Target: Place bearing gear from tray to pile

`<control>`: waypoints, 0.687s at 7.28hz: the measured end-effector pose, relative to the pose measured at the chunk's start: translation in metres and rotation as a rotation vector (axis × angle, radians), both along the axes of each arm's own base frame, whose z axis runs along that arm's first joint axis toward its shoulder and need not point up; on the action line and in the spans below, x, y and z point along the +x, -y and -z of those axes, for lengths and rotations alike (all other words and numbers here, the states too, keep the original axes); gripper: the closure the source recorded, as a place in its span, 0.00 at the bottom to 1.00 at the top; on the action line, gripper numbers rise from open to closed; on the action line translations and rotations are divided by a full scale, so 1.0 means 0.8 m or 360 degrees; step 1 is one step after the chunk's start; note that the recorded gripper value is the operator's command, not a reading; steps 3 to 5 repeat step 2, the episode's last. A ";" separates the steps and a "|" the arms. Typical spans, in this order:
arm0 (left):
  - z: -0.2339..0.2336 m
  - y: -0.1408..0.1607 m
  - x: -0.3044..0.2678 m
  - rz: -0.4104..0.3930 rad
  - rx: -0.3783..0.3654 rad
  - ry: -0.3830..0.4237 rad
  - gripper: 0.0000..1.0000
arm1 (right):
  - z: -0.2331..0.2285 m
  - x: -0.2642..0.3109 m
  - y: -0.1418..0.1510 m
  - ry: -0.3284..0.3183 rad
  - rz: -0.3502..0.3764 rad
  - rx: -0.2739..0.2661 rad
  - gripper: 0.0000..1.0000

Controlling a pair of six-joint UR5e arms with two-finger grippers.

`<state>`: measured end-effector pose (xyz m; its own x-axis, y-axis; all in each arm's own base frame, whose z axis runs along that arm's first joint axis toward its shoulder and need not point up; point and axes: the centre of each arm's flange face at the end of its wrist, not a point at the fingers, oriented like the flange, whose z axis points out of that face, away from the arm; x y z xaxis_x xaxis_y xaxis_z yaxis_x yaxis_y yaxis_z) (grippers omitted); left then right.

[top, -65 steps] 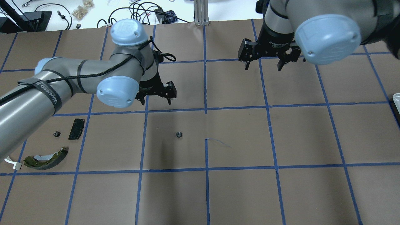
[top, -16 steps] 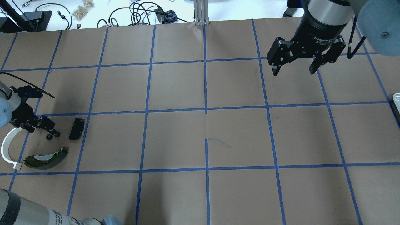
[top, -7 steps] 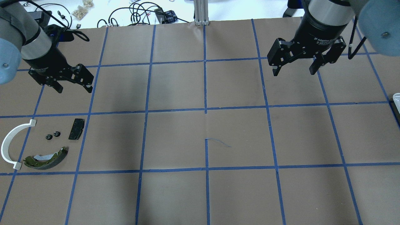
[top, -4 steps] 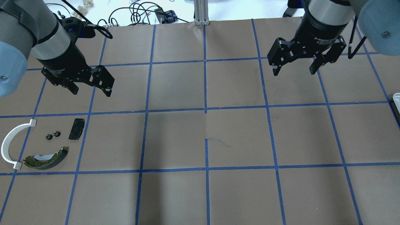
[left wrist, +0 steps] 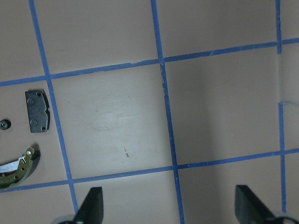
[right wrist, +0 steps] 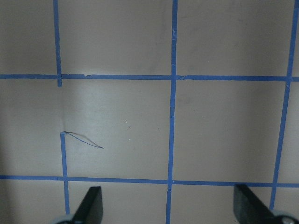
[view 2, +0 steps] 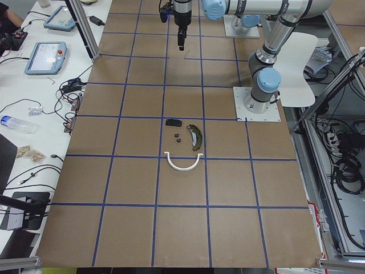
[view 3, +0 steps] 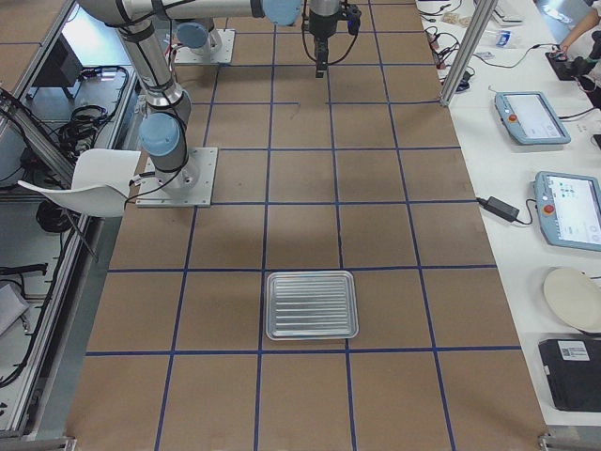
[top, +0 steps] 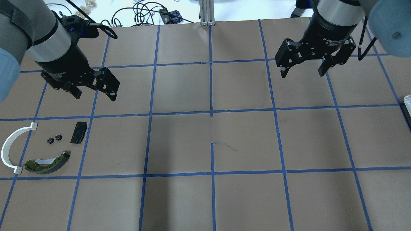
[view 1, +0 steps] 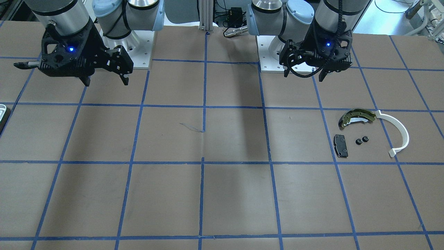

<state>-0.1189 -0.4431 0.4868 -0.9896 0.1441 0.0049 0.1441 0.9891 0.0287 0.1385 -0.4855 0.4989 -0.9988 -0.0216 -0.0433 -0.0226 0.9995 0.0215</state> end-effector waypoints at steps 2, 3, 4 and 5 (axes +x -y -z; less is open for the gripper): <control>-0.001 -0.002 -0.003 0.0015 0.0000 -0.0002 0.00 | 0.000 0.000 0.000 -0.0001 0.0000 0.0000 0.00; -0.001 -0.002 -0.003 0.0015 0.0000 -0.0002 0.00 | 0.000 0.000 0.000 -0.0001 0.0000 0.0000 0.00; -0.001 -0.002 -0.003 0.0015 0.0000 -0.0002 0.00 | 0.000 0.000 0.000 -0.0001 0.0000 0.0000 0.00; -0.001 -0.002 -0.003 0.0015 0.0000 -0.0002 0.00 | 0.000 0.000 0.000 -0.0001 0.0000 0.0000 0.00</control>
